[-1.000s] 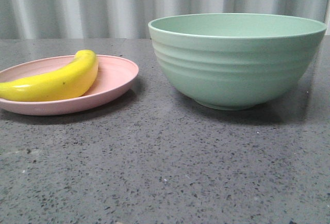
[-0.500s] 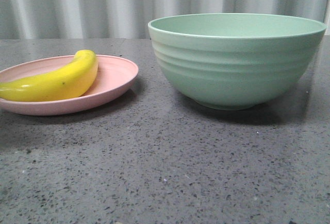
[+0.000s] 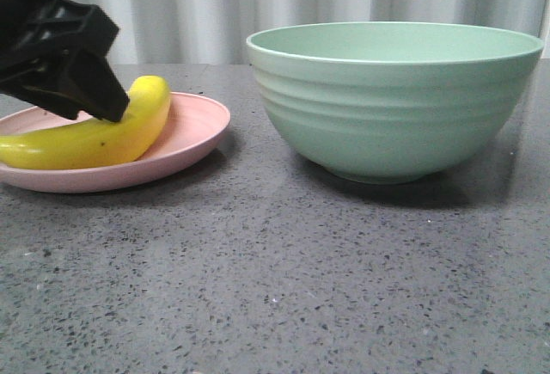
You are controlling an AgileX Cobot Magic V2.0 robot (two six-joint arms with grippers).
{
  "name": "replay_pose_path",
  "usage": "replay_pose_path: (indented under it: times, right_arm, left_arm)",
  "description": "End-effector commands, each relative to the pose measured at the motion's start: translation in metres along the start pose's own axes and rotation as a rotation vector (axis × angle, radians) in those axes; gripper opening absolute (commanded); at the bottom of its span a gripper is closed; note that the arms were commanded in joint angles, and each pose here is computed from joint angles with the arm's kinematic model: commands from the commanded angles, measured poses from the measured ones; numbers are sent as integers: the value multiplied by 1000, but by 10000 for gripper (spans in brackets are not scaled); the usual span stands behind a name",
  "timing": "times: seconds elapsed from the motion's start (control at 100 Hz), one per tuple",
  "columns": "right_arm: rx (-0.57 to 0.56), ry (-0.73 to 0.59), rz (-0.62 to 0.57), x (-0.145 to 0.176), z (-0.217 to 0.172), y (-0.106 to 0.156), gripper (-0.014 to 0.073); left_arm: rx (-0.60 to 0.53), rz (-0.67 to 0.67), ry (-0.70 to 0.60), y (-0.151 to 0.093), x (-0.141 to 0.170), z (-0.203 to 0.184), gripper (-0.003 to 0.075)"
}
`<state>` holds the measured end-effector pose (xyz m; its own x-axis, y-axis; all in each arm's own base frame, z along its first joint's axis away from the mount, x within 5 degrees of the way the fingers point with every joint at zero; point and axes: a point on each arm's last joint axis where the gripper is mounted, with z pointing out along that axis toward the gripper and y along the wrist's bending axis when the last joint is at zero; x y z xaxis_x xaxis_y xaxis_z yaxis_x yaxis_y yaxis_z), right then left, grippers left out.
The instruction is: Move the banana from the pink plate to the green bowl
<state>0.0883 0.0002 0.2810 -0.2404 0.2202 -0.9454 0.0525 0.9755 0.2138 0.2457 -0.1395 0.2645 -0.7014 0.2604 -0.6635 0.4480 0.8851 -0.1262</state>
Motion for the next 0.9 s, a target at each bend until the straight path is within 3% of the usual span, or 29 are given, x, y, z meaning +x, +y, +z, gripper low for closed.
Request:
replay_pose_path:
  times: [0.0, 0.54, 0.78, 0.89]
  right_arm:
    - [-7, -92, -8, -17, -1, 3, -64]
    - [-8, -97, -7, -17, -1, 3, -64]
    - [-7, -88, -7, -17, -2, 3, -64]
    - [-4, -47, -12, -20, -4, 4, -64]
  left_arm:
    - [16, 2, -51, -5, -17, -5, 318]
    - [24, -16, 41, -5, -16, 12, 310]
    - [26, -15, 41, -6, -17, 11, 75]
    - [48, 9, 45, -9, -25, 2, 42]
